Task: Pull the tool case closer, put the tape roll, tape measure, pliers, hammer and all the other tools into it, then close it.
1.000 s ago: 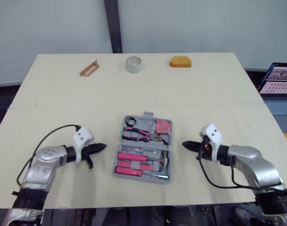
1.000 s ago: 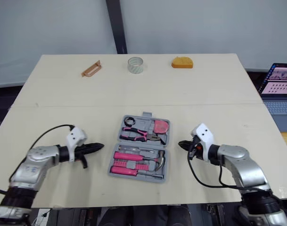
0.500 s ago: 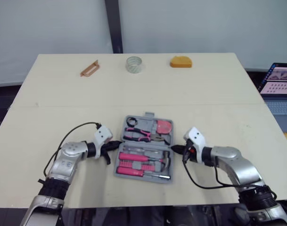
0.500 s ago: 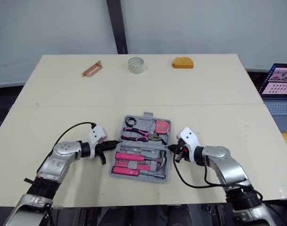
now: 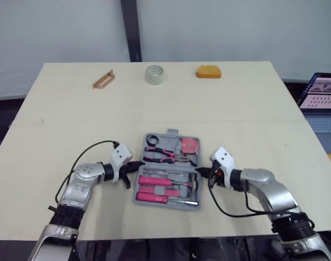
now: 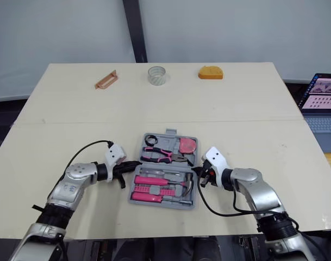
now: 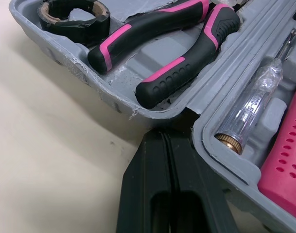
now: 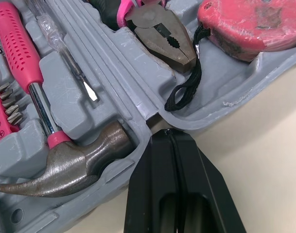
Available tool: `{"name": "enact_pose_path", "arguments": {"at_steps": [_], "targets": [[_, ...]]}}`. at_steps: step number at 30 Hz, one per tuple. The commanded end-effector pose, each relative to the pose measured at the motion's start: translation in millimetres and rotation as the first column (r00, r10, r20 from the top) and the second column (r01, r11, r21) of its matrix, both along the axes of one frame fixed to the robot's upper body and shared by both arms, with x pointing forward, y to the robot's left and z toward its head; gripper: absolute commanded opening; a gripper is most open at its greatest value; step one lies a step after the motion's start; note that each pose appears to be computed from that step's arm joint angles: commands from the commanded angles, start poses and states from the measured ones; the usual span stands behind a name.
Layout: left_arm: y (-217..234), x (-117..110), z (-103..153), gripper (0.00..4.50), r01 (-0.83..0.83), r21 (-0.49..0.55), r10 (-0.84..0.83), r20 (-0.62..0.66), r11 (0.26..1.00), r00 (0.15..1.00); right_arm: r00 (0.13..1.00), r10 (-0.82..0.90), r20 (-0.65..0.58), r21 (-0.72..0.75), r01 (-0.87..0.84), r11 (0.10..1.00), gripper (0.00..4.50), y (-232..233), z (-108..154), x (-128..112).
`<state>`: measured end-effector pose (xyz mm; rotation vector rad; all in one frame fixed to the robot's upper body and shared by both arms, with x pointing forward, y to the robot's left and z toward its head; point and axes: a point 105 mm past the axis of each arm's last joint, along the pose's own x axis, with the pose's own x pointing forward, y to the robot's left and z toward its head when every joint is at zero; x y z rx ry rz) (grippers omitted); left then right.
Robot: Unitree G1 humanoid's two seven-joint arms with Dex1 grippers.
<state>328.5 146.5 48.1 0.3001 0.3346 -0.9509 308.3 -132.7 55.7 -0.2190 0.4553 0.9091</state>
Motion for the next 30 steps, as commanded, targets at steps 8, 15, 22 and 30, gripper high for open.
{"name": "enact_pose_path", "arguments": {"at_steps": [8,15,22,30], "targets": [[-3,-38,-12,0.00,0.059,0.003,-0.058,-0.088,0.998,0.994,0.991,0.135,-0.016,0.050,-0.134,0.990,0.02,17,7,-18],[1,-53,-16,0.00,0.053,0.004,-0.052,-0.123,0.999,0.991,0.986,0.157,-0.054,0.055,-0.154,0.986,0.02,16,3,-31],[3,-67,-22,0.00,0.053,-0.001,-0.053,-0.171,0.999,0.984,0.982,0.173,-0.082,0.060,-0.168,0.984,0.02,17,1,-40],[6,-82,-23,0.00,0.062,-0.004,-0.061,-0.217,0.998,0.974,0.973,0.200,-0.118,0.064,-0.194,0.979,0.02,18,-2,-50]]}}
